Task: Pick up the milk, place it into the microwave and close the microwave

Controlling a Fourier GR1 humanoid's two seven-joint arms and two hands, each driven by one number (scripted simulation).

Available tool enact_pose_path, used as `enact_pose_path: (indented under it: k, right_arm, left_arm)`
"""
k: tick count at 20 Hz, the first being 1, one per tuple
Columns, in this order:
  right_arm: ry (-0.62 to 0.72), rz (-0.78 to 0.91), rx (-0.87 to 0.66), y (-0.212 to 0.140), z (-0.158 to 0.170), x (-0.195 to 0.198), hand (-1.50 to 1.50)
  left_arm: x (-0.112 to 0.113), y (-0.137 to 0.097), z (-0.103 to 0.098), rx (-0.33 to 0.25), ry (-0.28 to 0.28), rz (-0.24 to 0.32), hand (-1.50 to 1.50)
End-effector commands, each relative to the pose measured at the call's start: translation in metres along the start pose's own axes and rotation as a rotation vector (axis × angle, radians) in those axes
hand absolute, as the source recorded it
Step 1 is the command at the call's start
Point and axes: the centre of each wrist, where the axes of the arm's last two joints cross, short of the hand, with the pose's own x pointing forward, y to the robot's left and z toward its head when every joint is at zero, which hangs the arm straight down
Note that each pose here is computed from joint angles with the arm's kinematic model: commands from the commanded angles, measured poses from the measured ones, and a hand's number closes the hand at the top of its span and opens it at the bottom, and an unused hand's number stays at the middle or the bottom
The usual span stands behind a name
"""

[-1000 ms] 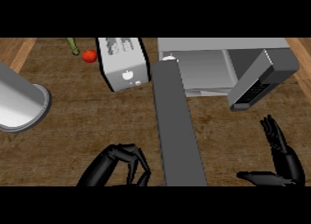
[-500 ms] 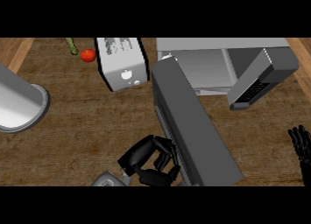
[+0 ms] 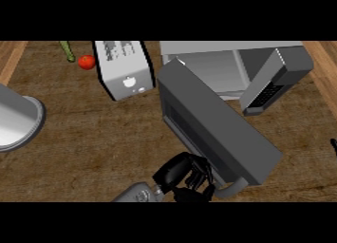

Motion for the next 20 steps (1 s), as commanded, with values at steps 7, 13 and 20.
enact_pose_path:
  k: [7, 13, 20]
  right_arm:
    - [-0.18, -0.061, 0.111, 0.0, -0.043, 0.031, -1.5]
    - [-0.175, -0.085, 0.16, 0.001, -0.055, 0.042, -1.5]
    - [-0.195, -0.108, 0.223, -0.003, -0.073, 0.059, -1.5]
  left_arm:
    - [0.014, -0.007, -0.02, 0.181, 0.016, -0.04, 1.5]
    - [0.036, 0.008, -0.034, 0.34, -0.099, 0.023, 1.5]
    - [0.055, 0.03, -0.049, 0.462, -0.184, 0.135, 1.5]
